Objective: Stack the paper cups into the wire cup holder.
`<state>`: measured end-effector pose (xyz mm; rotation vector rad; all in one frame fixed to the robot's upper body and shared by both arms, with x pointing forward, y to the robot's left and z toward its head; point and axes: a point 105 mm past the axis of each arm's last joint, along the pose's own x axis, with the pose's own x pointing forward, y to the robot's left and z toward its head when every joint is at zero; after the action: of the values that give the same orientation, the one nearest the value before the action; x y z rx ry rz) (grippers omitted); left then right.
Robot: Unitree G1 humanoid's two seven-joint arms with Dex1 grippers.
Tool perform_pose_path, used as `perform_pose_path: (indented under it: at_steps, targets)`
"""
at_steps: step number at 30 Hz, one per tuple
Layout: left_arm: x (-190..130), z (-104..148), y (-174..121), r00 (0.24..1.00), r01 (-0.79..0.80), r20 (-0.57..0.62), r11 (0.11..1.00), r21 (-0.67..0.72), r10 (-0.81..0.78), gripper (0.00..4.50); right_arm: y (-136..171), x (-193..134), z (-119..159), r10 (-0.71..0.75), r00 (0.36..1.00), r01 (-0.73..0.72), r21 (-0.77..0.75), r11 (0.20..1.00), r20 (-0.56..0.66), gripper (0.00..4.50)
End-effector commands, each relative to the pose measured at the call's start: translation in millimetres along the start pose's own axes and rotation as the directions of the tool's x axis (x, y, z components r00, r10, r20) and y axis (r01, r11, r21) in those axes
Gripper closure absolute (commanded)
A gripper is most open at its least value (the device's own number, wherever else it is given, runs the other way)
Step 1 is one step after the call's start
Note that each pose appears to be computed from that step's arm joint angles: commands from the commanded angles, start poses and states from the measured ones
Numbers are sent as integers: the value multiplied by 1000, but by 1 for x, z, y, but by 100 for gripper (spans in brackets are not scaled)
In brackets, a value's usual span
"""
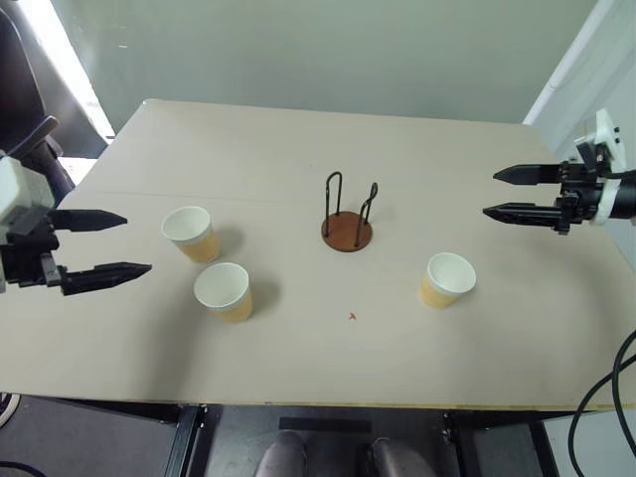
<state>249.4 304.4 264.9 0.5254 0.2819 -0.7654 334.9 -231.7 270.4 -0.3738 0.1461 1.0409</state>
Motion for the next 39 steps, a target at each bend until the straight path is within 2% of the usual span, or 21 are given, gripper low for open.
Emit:
perform_pose_path:
  at_steps: [1,14,17,22,25,33,39]
  targets:
    - [-3,8,3,1000,-19,13,999,30,19,5,0,-9,14,-21,1000,22,-51,998,23,31]
    - [-4,11,4,999,-23,31,999,34,22,5,3,-11,21,-10,998,12,-37,999,58,31]
    - [0,14,2,999,-16,51,999,37,14,5,16,9,15,50,997,-50,-1,999,61,31]
    - [6,9,-2,998,-7,61,1000,17,6,5,33,32,26,94,988,-102,62,993,122,31]
    - [11,9,-1,998,-4,66,1000,20,2,5,44,51,23,116,986,-128,97,987,121,31]
    - [18,24,-6,992,28,121,998,47,-34,5,43,100,11,17,997,-36,255,966,77,31]
    - [21,44,-19,977,73,195,995,66,-85,5,39,114,-2,-19,1000,16,341,940,8,31]
